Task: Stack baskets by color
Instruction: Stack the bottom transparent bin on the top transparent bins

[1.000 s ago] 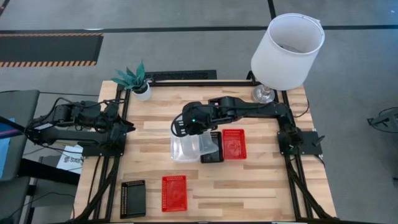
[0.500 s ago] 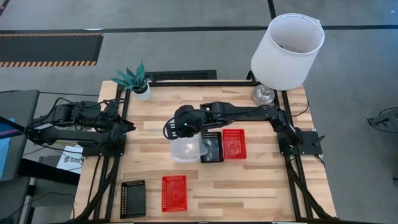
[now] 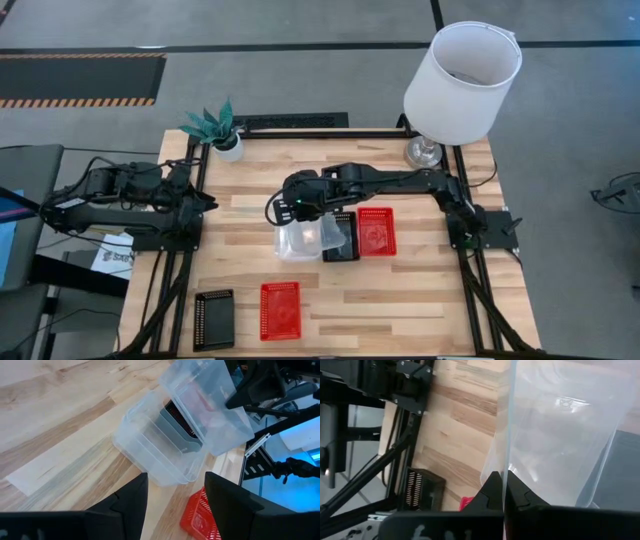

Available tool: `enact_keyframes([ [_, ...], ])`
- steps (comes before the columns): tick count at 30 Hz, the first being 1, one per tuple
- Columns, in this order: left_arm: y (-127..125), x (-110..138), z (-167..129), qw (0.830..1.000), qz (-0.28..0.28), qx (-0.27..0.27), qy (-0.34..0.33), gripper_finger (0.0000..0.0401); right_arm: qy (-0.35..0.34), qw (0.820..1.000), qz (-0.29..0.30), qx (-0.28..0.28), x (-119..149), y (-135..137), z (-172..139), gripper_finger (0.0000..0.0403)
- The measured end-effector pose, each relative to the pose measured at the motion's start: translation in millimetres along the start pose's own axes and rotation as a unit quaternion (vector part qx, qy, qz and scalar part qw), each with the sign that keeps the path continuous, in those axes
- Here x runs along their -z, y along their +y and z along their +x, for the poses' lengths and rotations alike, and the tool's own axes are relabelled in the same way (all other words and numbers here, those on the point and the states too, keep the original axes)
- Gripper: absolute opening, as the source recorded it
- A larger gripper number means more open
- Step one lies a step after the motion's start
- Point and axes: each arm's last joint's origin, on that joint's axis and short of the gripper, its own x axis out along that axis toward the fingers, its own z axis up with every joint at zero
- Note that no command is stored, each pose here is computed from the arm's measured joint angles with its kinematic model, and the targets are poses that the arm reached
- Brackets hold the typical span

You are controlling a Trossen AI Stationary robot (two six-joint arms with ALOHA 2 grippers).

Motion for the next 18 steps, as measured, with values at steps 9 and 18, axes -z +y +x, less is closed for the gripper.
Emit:
enact_keyframes([
  [9, 0.1, -0.1, 0.0, 1.0, 0.0, -0.001, -0.001, 0.0183, -0.001, 1.0, -0.001, 0.008, 0.5, -0.4, 13.5, 0.0],
  [18, 0.3, -0.3, 0.0, 1.0, 0.0, -0.005, -0.005, 0.0183, -0.002, 1.0, -0.002, 0.018, 1.4, -2.1, 16.9, 0.0],
])
